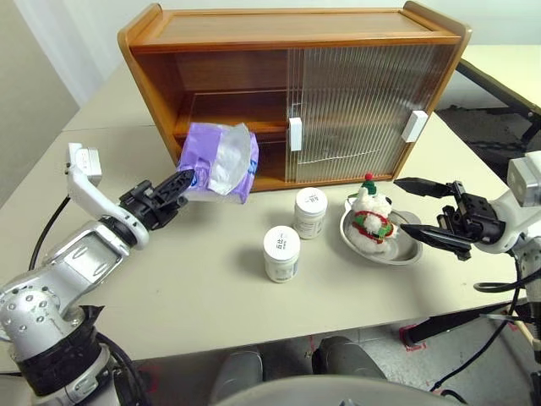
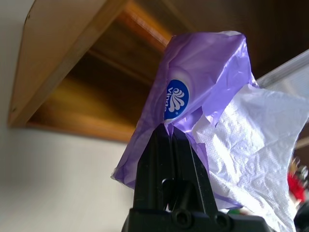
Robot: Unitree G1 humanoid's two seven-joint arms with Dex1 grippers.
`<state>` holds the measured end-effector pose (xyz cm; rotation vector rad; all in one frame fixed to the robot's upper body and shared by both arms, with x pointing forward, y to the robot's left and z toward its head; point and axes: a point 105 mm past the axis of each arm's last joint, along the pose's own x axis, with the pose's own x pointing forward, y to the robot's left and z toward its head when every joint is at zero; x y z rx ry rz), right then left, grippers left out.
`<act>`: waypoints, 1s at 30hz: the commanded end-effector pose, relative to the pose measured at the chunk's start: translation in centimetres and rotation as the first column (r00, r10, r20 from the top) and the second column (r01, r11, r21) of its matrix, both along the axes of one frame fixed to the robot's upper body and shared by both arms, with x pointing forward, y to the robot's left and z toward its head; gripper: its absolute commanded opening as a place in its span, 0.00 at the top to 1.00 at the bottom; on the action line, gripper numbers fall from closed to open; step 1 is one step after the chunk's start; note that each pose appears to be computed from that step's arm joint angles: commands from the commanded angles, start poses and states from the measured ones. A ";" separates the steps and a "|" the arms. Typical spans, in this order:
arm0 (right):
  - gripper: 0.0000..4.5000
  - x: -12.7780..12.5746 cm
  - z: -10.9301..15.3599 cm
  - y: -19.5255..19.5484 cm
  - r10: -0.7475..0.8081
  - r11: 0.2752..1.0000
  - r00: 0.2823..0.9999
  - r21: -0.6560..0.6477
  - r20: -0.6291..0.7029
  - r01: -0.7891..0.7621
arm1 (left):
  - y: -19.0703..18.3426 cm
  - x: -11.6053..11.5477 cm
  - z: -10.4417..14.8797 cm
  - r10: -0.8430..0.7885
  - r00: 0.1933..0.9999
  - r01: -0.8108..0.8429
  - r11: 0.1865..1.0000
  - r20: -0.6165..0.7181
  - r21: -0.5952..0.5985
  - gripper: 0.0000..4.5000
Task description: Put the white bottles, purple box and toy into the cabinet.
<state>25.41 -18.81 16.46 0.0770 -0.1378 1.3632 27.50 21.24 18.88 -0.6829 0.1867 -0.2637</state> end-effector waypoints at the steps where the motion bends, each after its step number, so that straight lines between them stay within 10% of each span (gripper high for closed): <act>1: 0.00 0.0 0.4 0.1 0.027 1.000 1.000 0.003 0.010 -0.027 | -1.3 -0.2 2.4 -0.010 0.999 0.014 0.996 0.051 -0.090 1.00; 30: 0.00 -0.4 -0.2 1.5 0.045 0.998 0.999 0.035 0.016 -0.046 | -2.1 5.4 5.2 0.252 0.966 -0.223 0.926 0.058 -0.303 1.00</act>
